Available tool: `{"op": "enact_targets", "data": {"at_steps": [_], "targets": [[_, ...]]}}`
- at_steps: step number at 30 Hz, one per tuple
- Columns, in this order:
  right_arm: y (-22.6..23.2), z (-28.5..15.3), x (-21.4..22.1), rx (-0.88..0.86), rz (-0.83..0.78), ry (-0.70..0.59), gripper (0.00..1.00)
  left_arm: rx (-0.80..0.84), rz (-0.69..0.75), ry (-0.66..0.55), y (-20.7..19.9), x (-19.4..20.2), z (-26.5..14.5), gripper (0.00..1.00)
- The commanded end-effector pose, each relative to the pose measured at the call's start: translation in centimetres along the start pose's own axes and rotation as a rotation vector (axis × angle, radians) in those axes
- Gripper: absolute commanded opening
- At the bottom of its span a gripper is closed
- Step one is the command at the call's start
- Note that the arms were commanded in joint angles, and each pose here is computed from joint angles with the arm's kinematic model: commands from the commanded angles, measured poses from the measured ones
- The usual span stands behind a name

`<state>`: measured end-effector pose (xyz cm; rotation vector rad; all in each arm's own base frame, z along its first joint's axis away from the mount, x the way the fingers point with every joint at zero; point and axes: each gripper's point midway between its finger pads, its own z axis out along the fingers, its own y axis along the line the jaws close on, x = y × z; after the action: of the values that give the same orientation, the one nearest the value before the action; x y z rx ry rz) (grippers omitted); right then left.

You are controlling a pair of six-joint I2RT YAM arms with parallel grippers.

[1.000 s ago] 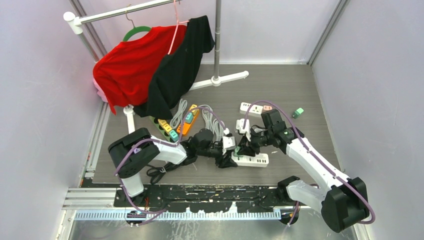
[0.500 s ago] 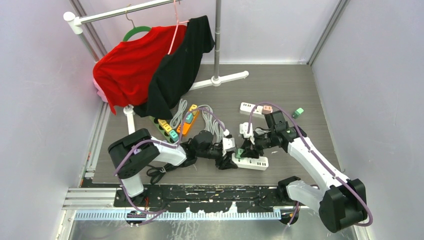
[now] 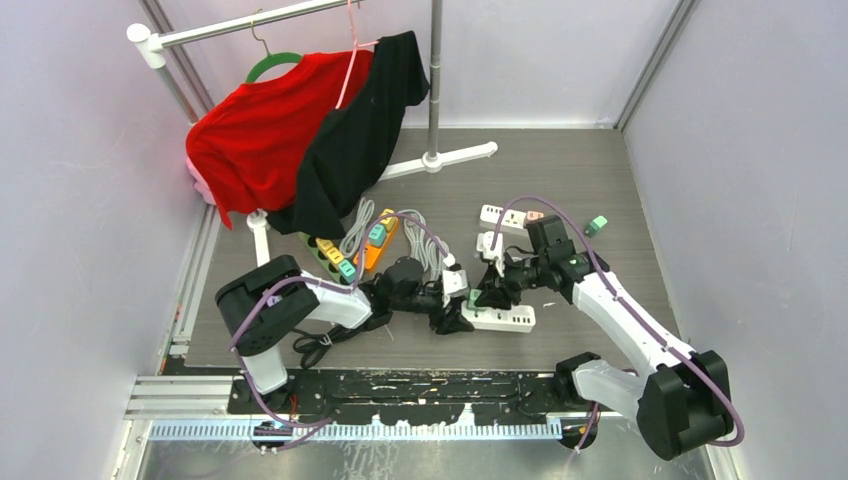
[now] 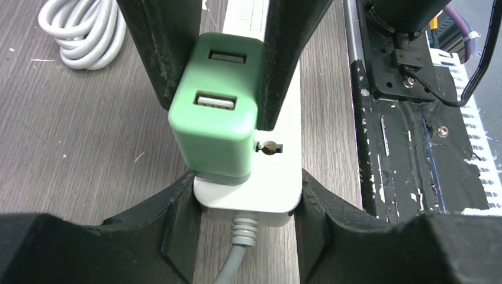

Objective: Pull the plug off the socket
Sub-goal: Remove the plug from the socket.

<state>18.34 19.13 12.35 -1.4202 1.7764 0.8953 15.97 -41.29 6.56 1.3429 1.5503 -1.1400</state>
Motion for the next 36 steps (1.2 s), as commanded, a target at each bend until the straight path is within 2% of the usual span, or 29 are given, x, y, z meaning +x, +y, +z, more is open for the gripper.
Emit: {"op": "enact_targets", "data": {"at_steps": [1,3,8,13,19,24,30,36], "targets": [[-1.5,-1.9,-3.0,0.030,0.011,-0.119,0.01,-0.042,0.027,-0.039,0.8,-1.1,0.1,0.00],[-1.1,-2.6,-2.2,0.027,0.009,-0.094,0.01,-0.042,0.024,-0.035,0.8,-0.9,0.0,0.00],[2.2,-2.9,-0.4,-0.065,-0.156,-0.004,0.01,-0.035,0.020,-0.035,1.1,-1.0,0.4,0.00],[1.8,-2.6,-2.7,-0.053,-0.108,-0.086,0.01,-0.009,0.013,-0.027,1.2,-0.9,1.0,0.00],[-0.7,-3.8,-3.5,0.036,-0.037,-0.104,0.01,-0.028,0.005,-0.019,1.3,-0.7,0.6,0.00],[-4.2,-6.9,-1.1,0.235,0.094,-0.079,0.01,-0.049,-0.004,-0.037,1.4,-1.1,0.0,0.00],[-9.7,-12.2,1.5,0.585,0.351,-0.042,0.01,-0.035,0.003,-0.053,1.3,-2.0,0.2,0.00],[-13.9,-18.0,6.1,0.889,0.578,-0.014,0.01,-0.021,0.026,-0.050,1.2,-2.6,0.1,0.00]]}}
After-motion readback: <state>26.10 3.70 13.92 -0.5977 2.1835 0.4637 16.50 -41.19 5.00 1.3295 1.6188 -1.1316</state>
